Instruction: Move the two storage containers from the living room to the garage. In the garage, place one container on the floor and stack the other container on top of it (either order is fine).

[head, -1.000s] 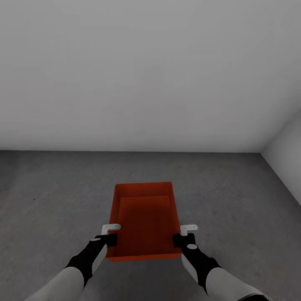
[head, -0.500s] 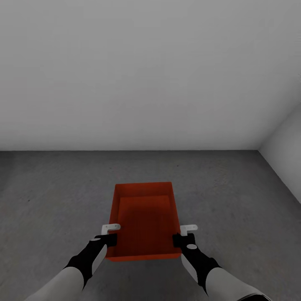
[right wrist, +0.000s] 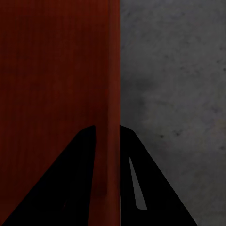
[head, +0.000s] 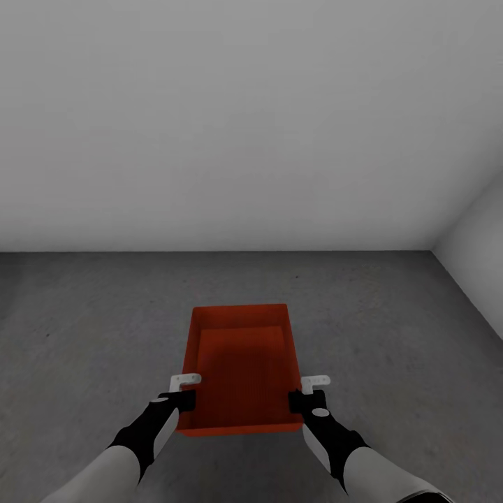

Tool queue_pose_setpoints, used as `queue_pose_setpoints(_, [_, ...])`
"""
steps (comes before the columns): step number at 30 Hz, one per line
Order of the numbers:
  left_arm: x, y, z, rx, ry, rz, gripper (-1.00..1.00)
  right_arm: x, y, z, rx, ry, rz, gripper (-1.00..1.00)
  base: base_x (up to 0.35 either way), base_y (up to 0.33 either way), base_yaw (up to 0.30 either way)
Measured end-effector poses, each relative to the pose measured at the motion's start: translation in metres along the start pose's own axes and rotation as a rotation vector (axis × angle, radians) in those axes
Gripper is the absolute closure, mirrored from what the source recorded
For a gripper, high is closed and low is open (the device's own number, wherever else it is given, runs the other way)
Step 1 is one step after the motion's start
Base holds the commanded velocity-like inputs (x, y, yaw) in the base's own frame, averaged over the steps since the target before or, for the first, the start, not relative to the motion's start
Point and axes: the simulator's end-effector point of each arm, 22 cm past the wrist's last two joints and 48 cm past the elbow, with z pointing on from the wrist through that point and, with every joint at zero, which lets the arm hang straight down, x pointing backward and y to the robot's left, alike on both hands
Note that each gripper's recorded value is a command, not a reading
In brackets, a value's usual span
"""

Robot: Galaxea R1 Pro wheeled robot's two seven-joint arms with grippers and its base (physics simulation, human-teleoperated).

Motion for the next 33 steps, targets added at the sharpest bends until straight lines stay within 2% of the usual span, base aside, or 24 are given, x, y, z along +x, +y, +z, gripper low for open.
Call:
queue_pose_setpoints(6, [0.0,0.0,0.0,0.0,0.001,-0.003,1.0,-0.001,0.0,0.0,-0.001,0.001,-0.004,1.0,0.0,0.0,0.0])
queue_pose_setpoints(33, [0.023,0.0,0.045,-0.001,-0.002,-0.002,1.0,0.029,0.002,0.041,0.0,-0.002,-0.002,1.0,0.0,0.0,0.0])
